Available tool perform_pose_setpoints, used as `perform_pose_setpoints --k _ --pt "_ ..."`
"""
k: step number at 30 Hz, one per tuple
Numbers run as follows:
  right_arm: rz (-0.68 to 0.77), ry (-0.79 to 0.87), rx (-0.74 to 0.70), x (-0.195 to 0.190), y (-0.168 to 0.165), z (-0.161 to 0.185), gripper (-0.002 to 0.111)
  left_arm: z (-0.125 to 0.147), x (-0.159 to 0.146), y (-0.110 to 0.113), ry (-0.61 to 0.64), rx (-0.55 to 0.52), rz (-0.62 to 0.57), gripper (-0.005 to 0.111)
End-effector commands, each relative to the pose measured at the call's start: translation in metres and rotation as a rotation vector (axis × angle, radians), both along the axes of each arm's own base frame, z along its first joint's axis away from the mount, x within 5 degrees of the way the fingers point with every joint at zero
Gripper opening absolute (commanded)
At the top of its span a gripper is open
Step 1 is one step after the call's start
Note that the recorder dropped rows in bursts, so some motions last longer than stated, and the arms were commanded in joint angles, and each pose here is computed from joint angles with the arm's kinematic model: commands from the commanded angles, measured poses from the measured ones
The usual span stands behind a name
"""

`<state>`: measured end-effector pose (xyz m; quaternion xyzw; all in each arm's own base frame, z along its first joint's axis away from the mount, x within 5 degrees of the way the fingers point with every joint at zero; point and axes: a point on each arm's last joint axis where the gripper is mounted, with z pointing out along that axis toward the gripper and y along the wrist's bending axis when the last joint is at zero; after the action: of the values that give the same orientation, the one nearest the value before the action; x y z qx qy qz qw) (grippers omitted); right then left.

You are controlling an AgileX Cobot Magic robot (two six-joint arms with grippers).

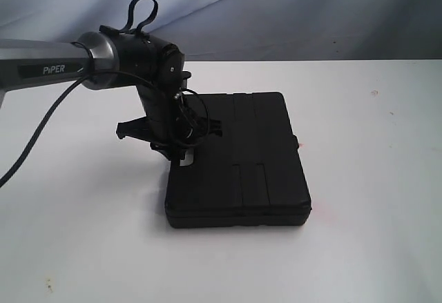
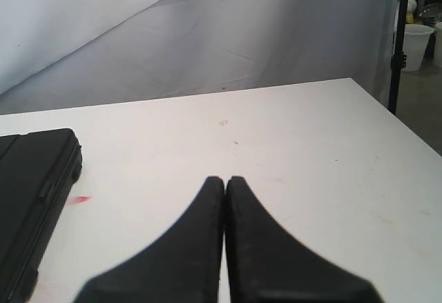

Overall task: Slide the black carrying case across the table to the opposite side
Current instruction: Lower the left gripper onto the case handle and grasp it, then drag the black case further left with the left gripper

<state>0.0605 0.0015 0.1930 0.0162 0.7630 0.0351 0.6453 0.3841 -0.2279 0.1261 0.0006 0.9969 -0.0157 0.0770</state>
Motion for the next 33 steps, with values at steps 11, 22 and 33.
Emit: perform_pose_setpoints --k 11,22,33 --pt "0.002 0.005 0.006 0.0 0.0 -0.001 0.0 0.001 0.013 0.034 0.023 0.098 -0.099 0.0" --pt "0.002 0.005 0.006 0.0 0.0 -0.001 0.0 0.003 0.03 0.076 0.021 0.13 -0.066 0.0" --pt "0.002 0.005 0.006 0.0 0.0 -0.001 0.0 0.009 0.022 0.124 -0.036 0.116 -0.012 0.0"
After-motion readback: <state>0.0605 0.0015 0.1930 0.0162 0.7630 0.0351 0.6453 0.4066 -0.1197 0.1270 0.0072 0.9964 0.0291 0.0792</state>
